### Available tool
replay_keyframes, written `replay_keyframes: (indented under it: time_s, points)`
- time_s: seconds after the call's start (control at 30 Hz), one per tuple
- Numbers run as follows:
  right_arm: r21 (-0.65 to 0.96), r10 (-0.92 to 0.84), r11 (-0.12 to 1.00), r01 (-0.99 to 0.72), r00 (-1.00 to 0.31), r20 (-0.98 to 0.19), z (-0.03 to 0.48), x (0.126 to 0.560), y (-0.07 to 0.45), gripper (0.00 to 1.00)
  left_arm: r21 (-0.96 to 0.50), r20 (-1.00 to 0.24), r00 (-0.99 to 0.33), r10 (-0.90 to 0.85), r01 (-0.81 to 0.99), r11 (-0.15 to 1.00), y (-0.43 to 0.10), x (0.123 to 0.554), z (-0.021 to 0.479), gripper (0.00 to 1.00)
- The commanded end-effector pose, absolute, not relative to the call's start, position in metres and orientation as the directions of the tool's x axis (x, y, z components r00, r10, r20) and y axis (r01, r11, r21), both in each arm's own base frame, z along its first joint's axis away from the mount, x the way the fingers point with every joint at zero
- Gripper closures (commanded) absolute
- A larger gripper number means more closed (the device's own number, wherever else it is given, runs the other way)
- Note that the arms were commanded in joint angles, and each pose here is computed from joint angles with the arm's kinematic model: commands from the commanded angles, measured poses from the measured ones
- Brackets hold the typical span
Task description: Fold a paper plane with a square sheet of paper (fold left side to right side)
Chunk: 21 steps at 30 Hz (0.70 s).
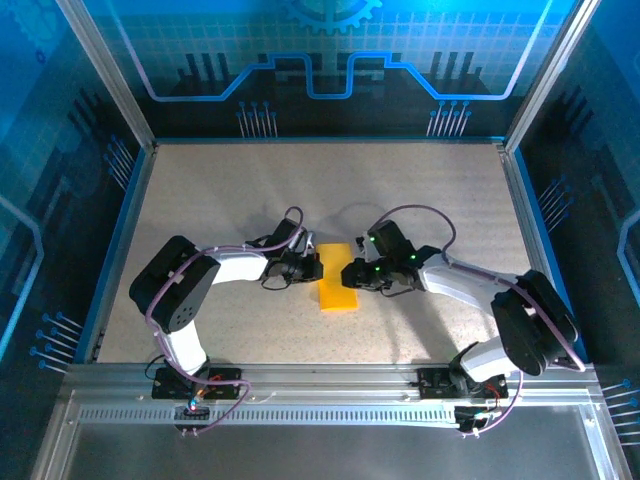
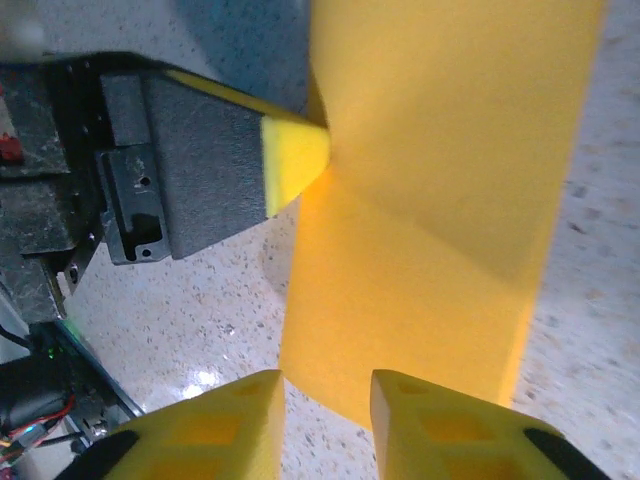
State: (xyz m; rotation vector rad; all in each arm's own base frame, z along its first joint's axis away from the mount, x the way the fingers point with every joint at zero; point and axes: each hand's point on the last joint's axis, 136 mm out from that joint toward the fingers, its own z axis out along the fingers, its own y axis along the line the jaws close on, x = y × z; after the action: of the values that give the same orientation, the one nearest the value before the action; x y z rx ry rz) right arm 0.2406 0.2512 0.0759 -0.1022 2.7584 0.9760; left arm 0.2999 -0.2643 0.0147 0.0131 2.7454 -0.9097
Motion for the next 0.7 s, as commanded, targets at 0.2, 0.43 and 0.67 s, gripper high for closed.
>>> replay_keyframes:
  time_s: [0.2, 0.43, 0.67]
  points:
    - [0.636, -0.011, 0.77, -0.043, -0.999, -0.053, 0.051, 0.2, 0.229, 0.58, -0.547, -0.191, -0.98, -0.053, 0.061, 0.835, -0.256, 0.283, -0.003, 1.0]
    - [0.675, -0.01, 0.737, -0.008, -1.0, -0.002, 0.039, 0.197, 0.241, 0.57, -0.549, -0.19, -0.98, -0.053, 0.061, 0.834, -0.257, 0.282, -0.003, 1.0]
    - [0.682, -0.006, 0.732, 0.005, -1.0, 0.013, 0.032, 0.198, 0.245, 0.56, -0.549, -0.192, -0.98, -0.052, 0.063, 0.834, -0.257, 0.282, -0.002, 1.0]
